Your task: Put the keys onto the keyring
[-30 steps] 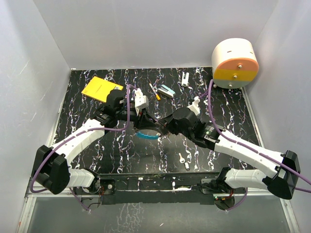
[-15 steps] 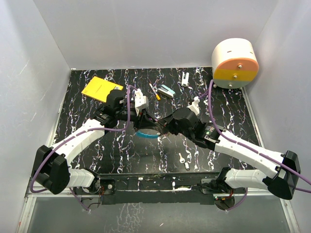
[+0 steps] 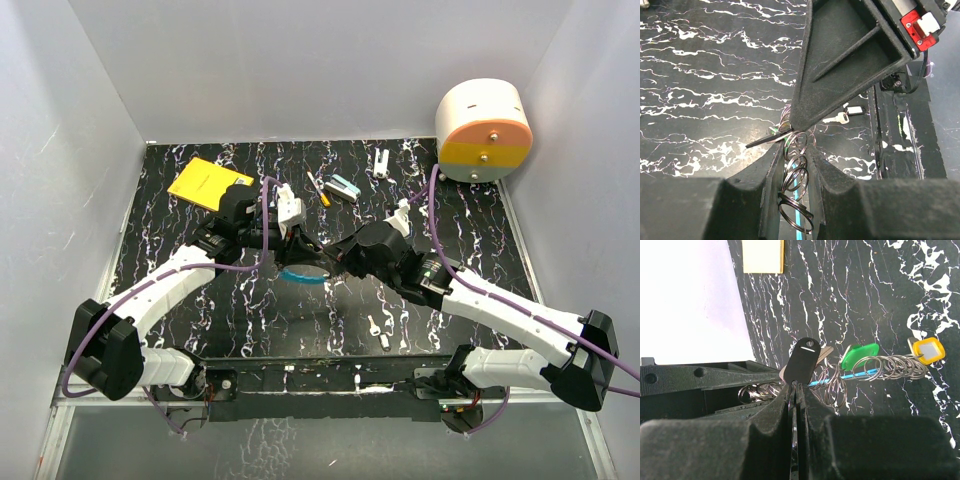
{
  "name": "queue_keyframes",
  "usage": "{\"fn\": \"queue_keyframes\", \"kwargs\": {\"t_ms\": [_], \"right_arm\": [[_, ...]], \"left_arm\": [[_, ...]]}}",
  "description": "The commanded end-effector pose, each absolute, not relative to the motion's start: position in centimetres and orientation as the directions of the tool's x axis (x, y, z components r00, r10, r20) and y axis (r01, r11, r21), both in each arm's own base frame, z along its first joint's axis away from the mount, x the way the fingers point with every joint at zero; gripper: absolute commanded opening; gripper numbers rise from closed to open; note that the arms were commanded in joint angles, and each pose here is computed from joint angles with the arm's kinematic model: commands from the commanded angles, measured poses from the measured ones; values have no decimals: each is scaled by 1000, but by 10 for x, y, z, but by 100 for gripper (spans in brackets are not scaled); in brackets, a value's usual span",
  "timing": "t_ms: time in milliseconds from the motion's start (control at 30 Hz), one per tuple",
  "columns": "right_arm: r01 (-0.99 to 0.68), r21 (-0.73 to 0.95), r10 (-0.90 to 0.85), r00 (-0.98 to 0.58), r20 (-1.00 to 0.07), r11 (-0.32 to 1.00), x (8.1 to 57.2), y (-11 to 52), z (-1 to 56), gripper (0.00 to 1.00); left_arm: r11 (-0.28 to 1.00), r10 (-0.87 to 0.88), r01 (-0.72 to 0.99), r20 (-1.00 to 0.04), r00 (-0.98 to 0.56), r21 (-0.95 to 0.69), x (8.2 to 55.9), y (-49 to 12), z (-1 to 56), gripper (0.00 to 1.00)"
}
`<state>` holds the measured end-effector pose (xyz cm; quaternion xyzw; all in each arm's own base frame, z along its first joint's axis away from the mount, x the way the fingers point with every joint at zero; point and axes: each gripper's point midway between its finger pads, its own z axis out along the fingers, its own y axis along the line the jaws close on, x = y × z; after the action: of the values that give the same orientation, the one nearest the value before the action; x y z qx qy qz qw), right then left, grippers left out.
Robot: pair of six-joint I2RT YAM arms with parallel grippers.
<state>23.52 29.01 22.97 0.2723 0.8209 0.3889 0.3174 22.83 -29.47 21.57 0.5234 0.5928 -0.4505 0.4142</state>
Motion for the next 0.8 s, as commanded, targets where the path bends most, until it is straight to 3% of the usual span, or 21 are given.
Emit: {"fn": "queue_keyframes", "kwargs": {"t_ms": [0, 767], "right_arm": [[146, 877, 731, -622, -279, 459, 240, 297, 268, 8], [178, 898, 773, -592, -230, 403, 242, 295, 270, 8]], "left_arm": [[16, 208, 1000, -978, -12, -9, 227, -297, 241, 0], [17, 186, 1000, -982, -21, -18, 227, -298, 243, 0]]}}
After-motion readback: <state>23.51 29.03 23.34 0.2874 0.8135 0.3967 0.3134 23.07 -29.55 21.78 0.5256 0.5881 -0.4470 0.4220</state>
